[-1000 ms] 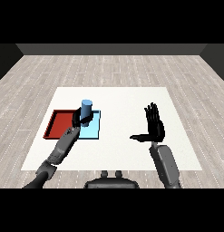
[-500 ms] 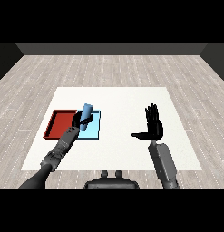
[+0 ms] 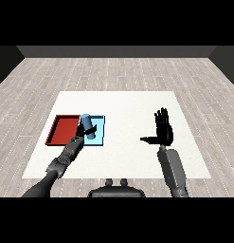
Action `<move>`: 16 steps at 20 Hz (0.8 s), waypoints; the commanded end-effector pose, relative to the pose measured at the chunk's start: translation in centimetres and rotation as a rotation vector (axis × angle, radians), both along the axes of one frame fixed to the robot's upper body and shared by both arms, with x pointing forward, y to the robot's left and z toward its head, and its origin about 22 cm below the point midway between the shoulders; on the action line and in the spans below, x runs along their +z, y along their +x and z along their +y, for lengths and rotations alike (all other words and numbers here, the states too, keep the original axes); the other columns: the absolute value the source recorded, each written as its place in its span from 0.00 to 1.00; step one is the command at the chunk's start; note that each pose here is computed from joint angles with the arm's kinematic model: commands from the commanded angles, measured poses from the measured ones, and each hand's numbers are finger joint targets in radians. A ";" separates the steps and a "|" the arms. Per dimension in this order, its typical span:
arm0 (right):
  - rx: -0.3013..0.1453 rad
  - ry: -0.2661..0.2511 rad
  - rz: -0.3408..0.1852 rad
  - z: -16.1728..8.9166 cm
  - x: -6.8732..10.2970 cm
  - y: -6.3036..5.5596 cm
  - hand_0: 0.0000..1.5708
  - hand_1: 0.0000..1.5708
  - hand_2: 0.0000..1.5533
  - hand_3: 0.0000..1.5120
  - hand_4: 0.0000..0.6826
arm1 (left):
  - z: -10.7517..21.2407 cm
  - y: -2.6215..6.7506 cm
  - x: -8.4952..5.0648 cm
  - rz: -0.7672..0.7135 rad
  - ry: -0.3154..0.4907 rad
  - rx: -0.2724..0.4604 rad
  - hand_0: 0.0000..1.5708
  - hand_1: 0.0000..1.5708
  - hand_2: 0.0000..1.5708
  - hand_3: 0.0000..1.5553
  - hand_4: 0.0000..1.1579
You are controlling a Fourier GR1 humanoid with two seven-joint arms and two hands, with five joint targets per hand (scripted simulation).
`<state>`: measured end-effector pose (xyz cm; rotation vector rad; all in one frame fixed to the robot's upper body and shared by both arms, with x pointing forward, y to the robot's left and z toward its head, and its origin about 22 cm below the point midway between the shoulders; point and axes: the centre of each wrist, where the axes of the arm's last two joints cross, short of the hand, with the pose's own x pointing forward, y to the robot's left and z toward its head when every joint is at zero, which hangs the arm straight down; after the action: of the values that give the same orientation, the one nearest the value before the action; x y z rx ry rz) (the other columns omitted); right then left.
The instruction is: Pick the blue can and put it in the blue box
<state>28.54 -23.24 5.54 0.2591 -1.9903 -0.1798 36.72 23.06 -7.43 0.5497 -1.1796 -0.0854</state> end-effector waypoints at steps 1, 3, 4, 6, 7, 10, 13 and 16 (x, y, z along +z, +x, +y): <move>0.022 0.026 -0.006 0.0 -0.3 -0.1 0.00 0.00 0.00 0.00 0.00 | 0.3 -0.13 -0.2 0.117 0.030 0.005 0.00 0.00 0.13 0.00 0.53; 0.014 -0.005 -0.006 -1.3 1.5 0.2 0.00 0.00 0.00 0.00 0.00 | -0.5 -0.64 -0.9 0.126 0.090 -0.006 0.00 0.00 0.00 0.00 0.00; 0.001 0.010 -0.021 -0.5 2.0 0.1 0.00 0.00 0.00 0.00 0.00 | 0.6 -0.35 -0.4 0.103 0.143 0.014 0.00 0.00 0.00 0.00 0.00; 0.012 -0.012 -0.029 -1.0 0.6 0.0 0.00 0.00 0.00 0.00 0.00 | 0.2 1.04 1.1 0.070 0.141 0.057 0.00 0.00 0.00 0.00 0.00; 0.001 -0.021 -0.024 -0.8 0.4 0.7 0.00 0.00 0.00 0.00 0.00 | 1.5 0.64 0.9 0.053 0.118 0.062 0.00 0.00 0.00 0.00 0.00; 0.028 -0.010 -0.038 0.3 0.4 0.2 0.00 0.00 0.00 0.00 0.00 | 0.5 1.63 2.0 -0.011 0.113 0.124 0.00 0.00 0.00 0.00 0.00; 0.025 -0.014 -0.030 -0.5 1.9 -0.3 0.00 0.00 0.00 0.00 0.00 | -0.4 1.62 2.0 -0.197 0.070 0.131 0.00 0.00 0.00 0.00 0.00; 0.016 -0.021 -0.029 -1.4 0.6 -1.1 0.00 0.00 0.00 0.00 0.00 | -1.7 3.70 5.8 -0.536 -0.047 0.008 0.00 0.00 0.00 0.00 0.00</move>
<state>27.91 -23.91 6.17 0.2715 -2.0182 -0.1437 38.85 22.61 -4.59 0.6508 -1.4091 0.0234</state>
